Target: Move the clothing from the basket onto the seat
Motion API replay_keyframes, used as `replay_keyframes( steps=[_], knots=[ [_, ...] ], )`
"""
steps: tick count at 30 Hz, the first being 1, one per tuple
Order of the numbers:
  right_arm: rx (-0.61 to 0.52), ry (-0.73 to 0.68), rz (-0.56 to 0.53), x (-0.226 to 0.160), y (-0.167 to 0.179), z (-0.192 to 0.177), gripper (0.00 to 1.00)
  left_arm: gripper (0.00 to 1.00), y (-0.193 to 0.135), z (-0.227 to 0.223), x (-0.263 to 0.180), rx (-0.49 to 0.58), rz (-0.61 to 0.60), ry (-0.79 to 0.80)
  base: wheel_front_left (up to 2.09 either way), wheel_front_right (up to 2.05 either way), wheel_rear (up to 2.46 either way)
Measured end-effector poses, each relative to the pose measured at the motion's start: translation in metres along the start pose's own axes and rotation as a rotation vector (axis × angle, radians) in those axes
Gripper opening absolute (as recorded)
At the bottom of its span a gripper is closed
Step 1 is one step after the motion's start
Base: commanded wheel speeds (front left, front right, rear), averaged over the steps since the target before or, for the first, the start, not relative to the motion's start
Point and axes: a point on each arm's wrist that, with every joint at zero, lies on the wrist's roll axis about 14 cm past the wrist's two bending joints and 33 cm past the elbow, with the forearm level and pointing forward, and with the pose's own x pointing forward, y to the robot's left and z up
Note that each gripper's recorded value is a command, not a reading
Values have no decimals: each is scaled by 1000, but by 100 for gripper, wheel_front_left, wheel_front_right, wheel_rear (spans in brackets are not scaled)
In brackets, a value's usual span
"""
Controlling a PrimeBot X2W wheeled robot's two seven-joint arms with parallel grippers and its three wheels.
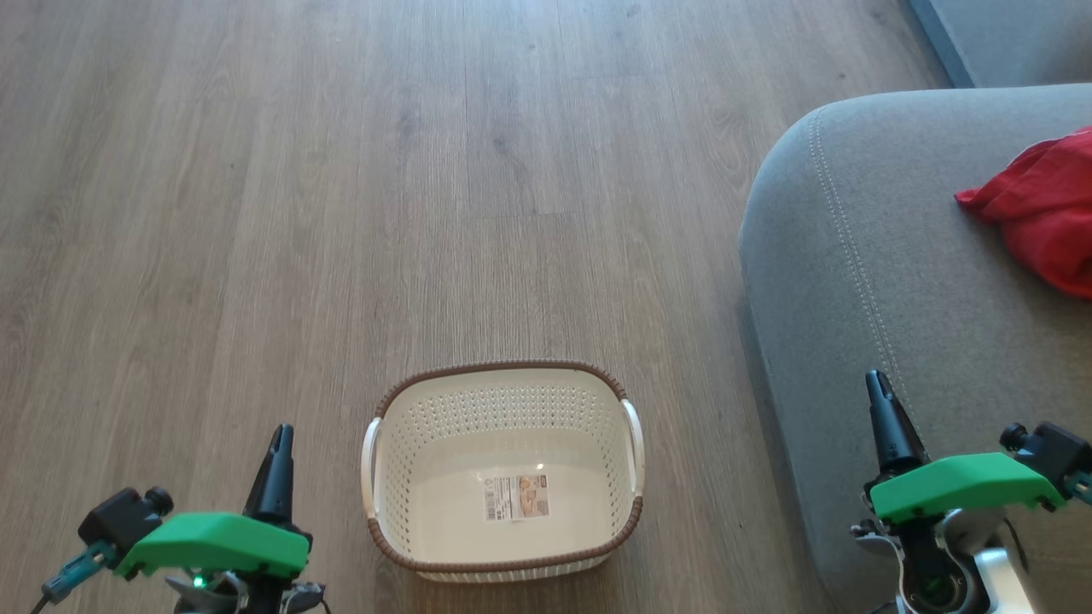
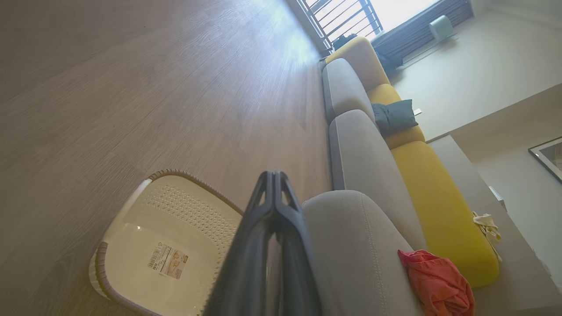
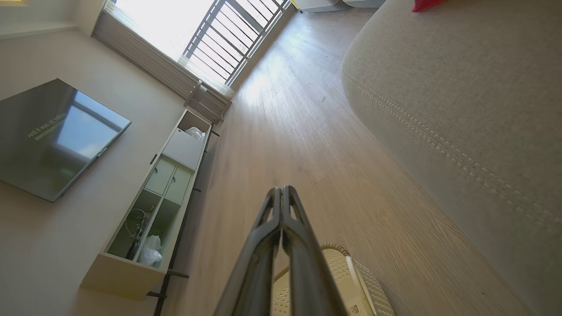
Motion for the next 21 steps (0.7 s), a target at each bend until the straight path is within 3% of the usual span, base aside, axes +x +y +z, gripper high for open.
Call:
replay_keyframes(
  steps=[21],
  knots=[
    [240,1,-6,1,-1,5,0,0,2,4,0,-224,-9,15,0,0,0]
  ],
)
